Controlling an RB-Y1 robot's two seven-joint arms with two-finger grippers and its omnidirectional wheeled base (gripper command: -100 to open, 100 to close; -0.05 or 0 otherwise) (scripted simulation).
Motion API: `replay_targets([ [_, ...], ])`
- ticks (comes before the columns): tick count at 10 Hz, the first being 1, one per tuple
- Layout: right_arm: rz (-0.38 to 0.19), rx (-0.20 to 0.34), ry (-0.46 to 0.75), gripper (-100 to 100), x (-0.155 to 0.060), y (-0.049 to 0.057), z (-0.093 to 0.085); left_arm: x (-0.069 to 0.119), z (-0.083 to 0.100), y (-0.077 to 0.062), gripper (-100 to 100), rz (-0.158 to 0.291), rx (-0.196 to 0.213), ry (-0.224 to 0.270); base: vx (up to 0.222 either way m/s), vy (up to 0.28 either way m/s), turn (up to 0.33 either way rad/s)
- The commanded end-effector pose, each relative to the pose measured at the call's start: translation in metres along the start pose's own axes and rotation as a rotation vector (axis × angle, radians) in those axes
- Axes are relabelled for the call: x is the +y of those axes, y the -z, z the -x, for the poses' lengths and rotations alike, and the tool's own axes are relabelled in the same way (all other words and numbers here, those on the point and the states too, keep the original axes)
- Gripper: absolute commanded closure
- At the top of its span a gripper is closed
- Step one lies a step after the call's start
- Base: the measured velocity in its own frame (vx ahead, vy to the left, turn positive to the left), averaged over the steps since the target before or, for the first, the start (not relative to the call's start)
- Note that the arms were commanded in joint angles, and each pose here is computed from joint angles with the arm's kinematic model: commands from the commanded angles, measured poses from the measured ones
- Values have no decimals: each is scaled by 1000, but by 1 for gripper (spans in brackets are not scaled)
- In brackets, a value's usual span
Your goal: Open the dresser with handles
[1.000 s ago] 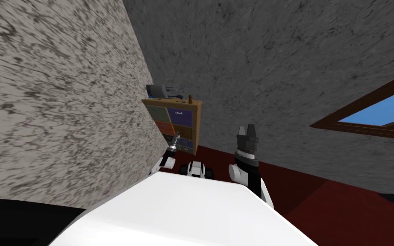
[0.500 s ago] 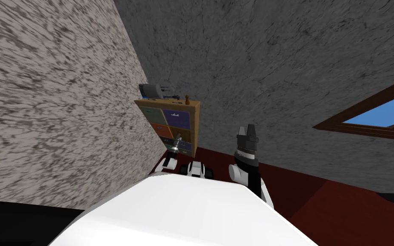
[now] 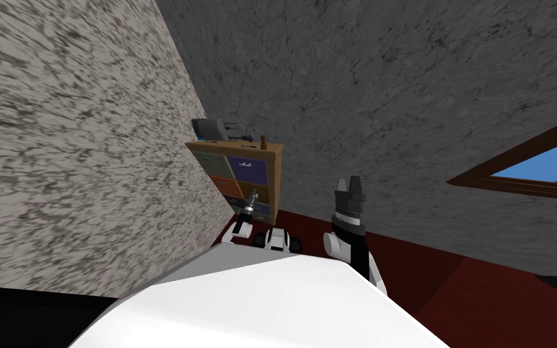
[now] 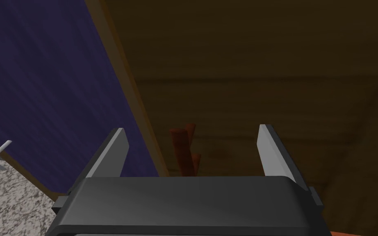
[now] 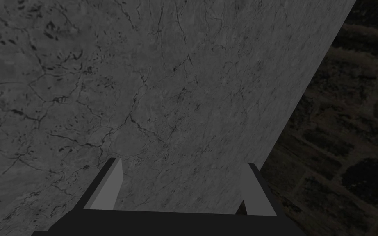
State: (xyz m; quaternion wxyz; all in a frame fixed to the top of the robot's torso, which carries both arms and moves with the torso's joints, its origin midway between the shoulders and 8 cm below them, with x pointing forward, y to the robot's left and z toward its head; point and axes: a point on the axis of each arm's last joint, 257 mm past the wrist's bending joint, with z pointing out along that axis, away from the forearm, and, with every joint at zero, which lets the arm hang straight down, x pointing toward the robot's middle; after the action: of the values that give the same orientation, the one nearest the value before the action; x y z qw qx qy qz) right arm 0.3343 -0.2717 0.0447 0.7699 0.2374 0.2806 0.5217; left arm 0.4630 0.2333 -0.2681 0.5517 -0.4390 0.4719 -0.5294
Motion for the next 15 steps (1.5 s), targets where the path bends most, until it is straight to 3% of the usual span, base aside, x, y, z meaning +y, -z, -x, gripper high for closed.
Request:
replay_targets([
  [1,0,0,0,0,0,0,0,6,-1,6,100,3,0,0,-39,-3,3],
  [3,0,0,0,0,0,0,0,-3,-1,-1,100,-9,5,1,-87,8,21],
  [7,0,0,0,0,0,0,0,-5,-3,-3,100,-7,11,3,-155,18,14],
  [11,0,0,0,0,0,0,0,-1,-4,3,100,11,19,4,-160,20,19],
  [12,0,0,0,0,0,0,0,-16,-5,-11,-100,-7,21,5,-123,-11,29],
  [15,0,0,0,0,0,0,0,-30,-4,-25,-100,-7,26,5,-15,-3,14],
])
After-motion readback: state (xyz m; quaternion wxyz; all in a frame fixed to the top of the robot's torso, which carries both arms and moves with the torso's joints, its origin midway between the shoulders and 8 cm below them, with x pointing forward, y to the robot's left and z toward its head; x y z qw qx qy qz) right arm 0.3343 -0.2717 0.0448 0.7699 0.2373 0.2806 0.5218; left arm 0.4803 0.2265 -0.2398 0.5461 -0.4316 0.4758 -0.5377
